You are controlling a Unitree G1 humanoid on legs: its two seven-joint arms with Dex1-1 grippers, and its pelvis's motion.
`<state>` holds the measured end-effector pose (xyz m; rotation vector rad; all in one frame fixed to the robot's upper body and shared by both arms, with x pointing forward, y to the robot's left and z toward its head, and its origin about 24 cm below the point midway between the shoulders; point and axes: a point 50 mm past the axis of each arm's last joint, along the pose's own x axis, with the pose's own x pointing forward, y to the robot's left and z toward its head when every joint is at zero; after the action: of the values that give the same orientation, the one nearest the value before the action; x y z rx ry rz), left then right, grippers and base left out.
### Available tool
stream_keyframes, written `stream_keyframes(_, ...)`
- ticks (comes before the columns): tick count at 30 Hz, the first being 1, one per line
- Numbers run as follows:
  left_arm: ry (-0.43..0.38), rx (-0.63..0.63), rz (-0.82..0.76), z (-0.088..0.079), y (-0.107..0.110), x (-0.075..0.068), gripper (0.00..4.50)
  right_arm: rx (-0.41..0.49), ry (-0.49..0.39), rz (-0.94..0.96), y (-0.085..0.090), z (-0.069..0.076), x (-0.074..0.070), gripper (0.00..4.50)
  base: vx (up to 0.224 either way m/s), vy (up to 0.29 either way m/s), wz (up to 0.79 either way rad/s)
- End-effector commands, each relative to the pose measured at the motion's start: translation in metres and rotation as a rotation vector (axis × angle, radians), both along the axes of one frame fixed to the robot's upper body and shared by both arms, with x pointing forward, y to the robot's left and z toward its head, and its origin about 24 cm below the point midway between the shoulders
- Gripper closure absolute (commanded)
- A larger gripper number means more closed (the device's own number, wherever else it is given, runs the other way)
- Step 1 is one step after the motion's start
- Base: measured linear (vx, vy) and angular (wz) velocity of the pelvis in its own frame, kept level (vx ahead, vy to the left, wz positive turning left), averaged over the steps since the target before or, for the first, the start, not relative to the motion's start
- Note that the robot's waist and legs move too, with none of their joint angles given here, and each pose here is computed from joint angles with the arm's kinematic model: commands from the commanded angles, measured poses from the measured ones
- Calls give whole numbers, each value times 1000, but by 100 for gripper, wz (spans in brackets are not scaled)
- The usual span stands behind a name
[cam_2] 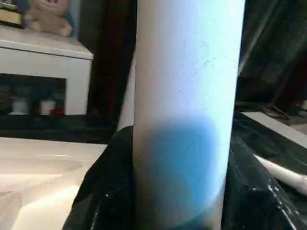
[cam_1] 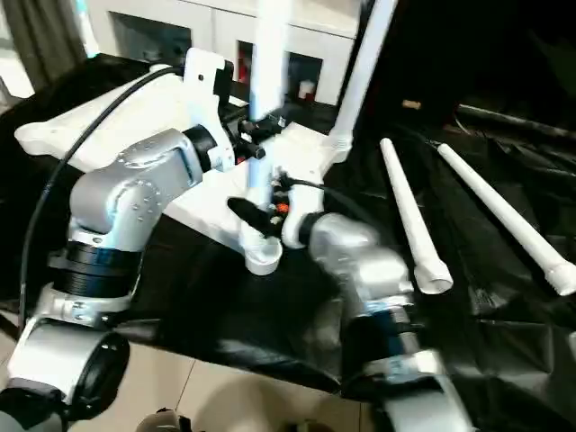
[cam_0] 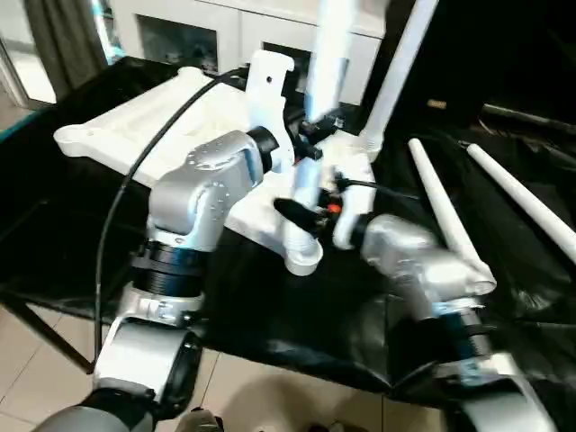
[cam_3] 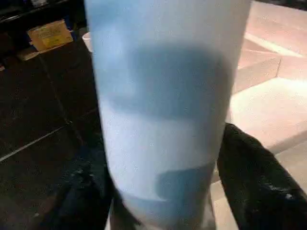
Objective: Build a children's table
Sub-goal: Pick table leg
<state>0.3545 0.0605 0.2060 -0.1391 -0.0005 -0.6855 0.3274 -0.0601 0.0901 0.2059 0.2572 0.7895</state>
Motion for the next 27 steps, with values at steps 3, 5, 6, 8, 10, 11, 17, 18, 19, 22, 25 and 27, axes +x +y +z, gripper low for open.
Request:
stream_keyframes(3,-69,-21,21,21,-3,-2,268,3,-32,-41,-5,9,7,197,0,0,0)
stream_keyframes(5,-63,-31,38,22,-2,-1,268,2,-38,-45,-5,10,8,219,0,0,0)
stream_keyframes(6,-56,-41,44,22,-2,-1,268,3,-42,-50,-5,10,9,225,0,0,0)
stream_keyframes(8,-52,-50,41,23,-2,-1,268,11,-51,-48,-5,12,9,232,0,0,0)
stream_keyframes(10,-49,-53,38,23,-3,-1,268,17,-59,-39,-6,13,9,238,0,0,0)
stream_keyframes(11,-46,-55,33,23,-3,-1,268,22,-66,-27,-7,14,8,239,0,0,0)
stream_keyframes(17,-30,-102,-142,24,-9,-8,198,72,-128,150,-14,24,-4,246,0,0,0)
stream_keyframes(18,-21,-119,-175,23,-9,-10,196,82,-131,166,-15,25,-5,248,0,0,0)
stream_keyframes(19,-7,-145,-222,23,-10,-12,194,99,-133,189,-16,26,-7,248,0,0,0)
stream_keyframes(22,46,-265,-482,16,-9,-25,154,195,-129,339,-24,34,-20,249,0,0,0)
stream_keyframes(25,42,-283,-668,5,-1,-36,153,201,-115,430,-32,35,-28,250,0,0,0)
stream_keyframes(27,49,-261,-734,-2,3,-40,153,190,-105,469,-36,34,-32,250,0,0,0)
